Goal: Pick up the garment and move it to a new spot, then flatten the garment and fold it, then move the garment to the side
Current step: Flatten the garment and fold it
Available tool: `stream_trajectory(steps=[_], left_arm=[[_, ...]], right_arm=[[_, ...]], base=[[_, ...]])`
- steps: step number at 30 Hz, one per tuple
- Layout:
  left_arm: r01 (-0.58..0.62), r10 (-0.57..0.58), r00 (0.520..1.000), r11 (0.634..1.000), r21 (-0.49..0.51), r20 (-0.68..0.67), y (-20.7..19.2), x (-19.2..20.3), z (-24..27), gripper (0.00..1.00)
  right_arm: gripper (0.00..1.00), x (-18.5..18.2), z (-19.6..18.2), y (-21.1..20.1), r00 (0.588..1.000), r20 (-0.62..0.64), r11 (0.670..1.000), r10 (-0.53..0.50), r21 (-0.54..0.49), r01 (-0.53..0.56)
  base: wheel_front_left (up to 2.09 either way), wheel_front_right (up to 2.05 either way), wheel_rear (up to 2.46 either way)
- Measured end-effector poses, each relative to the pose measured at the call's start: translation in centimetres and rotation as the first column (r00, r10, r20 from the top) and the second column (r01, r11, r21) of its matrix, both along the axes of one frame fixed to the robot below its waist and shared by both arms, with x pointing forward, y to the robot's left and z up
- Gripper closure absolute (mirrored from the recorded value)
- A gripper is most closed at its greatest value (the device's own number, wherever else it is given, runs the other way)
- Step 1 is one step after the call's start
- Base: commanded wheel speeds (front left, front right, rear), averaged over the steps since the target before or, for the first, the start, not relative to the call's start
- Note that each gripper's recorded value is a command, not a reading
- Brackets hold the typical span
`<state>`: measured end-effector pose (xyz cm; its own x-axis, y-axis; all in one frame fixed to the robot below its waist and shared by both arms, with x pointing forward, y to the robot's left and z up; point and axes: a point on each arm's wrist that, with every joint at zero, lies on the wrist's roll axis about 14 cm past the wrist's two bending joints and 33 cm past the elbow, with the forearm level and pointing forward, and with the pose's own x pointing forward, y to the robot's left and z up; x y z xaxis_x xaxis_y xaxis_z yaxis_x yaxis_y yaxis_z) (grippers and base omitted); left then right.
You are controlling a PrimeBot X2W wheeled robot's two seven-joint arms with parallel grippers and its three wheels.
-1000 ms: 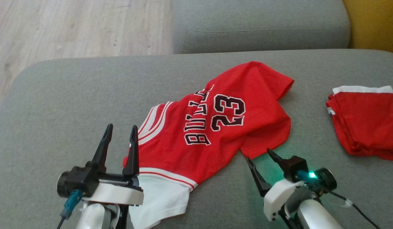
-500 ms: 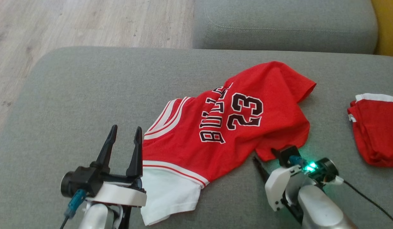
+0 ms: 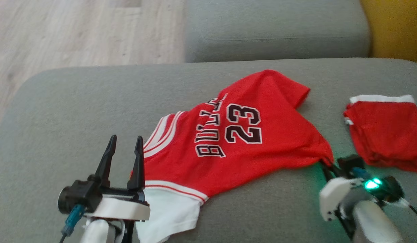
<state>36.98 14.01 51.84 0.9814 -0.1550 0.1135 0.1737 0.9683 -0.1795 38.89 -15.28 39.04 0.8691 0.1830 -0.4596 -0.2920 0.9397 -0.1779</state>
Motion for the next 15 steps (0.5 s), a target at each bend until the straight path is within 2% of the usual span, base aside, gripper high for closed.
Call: stream_trajectory(steps=[1, 6, 10, 11, 12, 15], left_arm=[[0.000, 0.000, 1.000, 1.000, 0.000, 0.000, 0.0, 0.0, 0.0, 0.00], [0.052, -0.051, 0.998, 0.999, -0.017, 0.020, -2.0, 0.5, 0.7, 0.00], [0.081, -0.081, 0.996, 0.996, -0.026, 0.027, -3.2, 1.0, 1.0, 0.00], [0.088, -0.088, 0.996, 0.996, -0.026, 0.027, -3.4, 1.1, 1.0, 0.00], [0.092, -0.092, 0.995, 0.995, -0.025, 0.027, -3.6, 1.1, 1.0, 0.00], [0.101, -0.100, 0.995, 0.995, -0.025, 0.024, -3.9, 1.3, 1.0, 0.00]], right_arm=[[1.00, 0.0, 0.0, 0.0, 1.000, 0.000, 1.000, 0.000, 0.000, 0.000], [1.00, -2.1, 0.6, -5.4, 0.990, 0.022, 0.990, -0.137, -0.018, 0.138], [1.00, -3.7, 1.0, -7.0, 0.981, 0.021, 0.981, -0.191, -0.023, 0.191], [0.55, -4.1, 1.0, -7.1, 0.979, 0.012, 0.979, -0.205, -0.012, 0.206], [0.00, -4.3, 1.3, -7.0, 0.976, 0.014, 0.976, -0.220, 0.011, 0.219], [0.00, -4.1, 3.0, -5.9, 0.969, 0.060, 0.967, -0.241, 0.099, 0.234]], base=[[0.00, 0.00, 0.00], [0.00, 0.00, 0.00], [0.00, 0.00, 0.00], [0.00, 0.00, 0.00], [0.00, 0.00, 0.00], [0.00, 0.00, 0.00]])
